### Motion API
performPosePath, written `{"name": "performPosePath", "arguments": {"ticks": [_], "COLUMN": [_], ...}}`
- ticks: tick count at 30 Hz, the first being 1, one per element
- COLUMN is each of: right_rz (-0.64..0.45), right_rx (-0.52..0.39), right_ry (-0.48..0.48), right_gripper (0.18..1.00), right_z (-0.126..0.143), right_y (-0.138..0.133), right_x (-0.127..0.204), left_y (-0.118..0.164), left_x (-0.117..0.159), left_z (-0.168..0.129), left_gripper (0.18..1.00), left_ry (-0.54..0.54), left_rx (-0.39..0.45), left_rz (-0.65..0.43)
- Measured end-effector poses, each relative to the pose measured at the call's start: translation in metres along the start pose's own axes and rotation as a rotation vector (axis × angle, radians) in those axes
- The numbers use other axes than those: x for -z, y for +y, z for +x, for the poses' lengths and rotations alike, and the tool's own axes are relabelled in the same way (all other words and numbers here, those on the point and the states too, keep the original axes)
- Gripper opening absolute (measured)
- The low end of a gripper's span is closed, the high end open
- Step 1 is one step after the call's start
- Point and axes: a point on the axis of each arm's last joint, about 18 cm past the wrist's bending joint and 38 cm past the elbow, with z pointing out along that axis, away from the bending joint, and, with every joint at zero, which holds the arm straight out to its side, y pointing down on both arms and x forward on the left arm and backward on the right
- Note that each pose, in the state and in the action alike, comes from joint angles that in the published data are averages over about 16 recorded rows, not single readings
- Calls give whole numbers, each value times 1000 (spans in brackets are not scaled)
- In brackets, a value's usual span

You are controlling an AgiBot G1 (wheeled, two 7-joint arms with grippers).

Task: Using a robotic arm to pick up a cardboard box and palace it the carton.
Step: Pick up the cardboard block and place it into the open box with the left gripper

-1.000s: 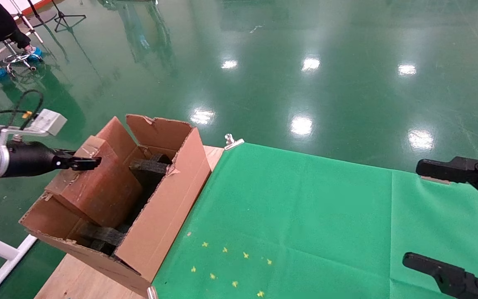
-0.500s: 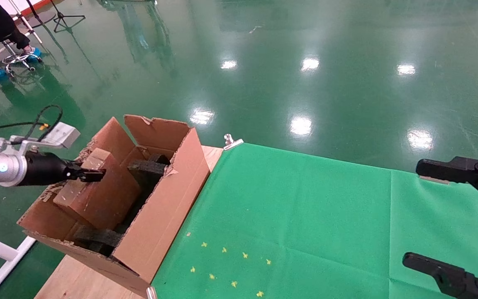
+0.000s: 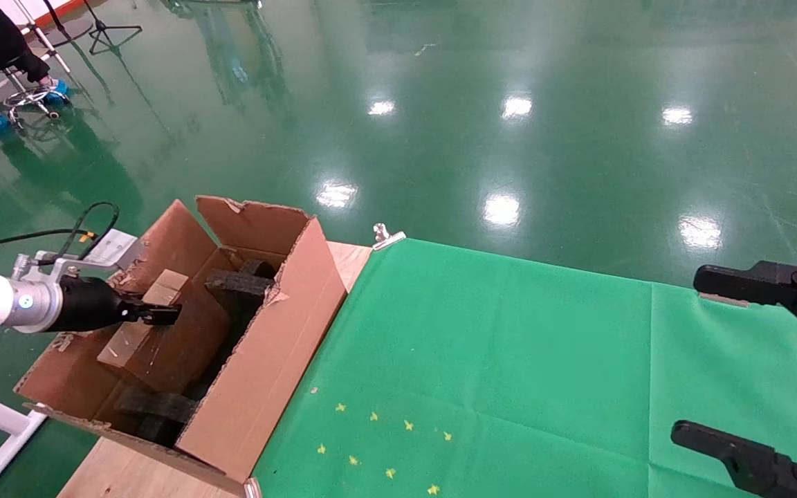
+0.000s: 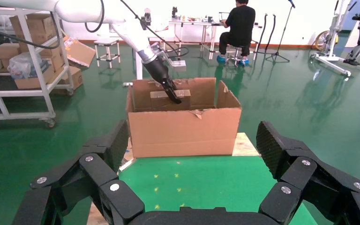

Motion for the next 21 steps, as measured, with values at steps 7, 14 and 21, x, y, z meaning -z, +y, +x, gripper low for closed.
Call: {"name": "performPosePath", "arguments": {"ticks": [7, 14, 21], "right_rz": [0, 0, 0], "right_rx": [0, 0, 0], "right_ry": [0, 0, 0], "right_gripper": [1001, 1001, 1001], "right_z": [0, 0, 0], "right_y": [0, 0, 0], "right_x": [0, 0, 0], "left_y": [1, -3, -25], "left_x": [-1, 2, 15], "left_z": [0, -1, -5], "left_gripper": [440, 495, 594], "left_ry": [-1, -2, 4], "left_rx": [7, -8, -49], "left_rz": [2, 10, 73]}}
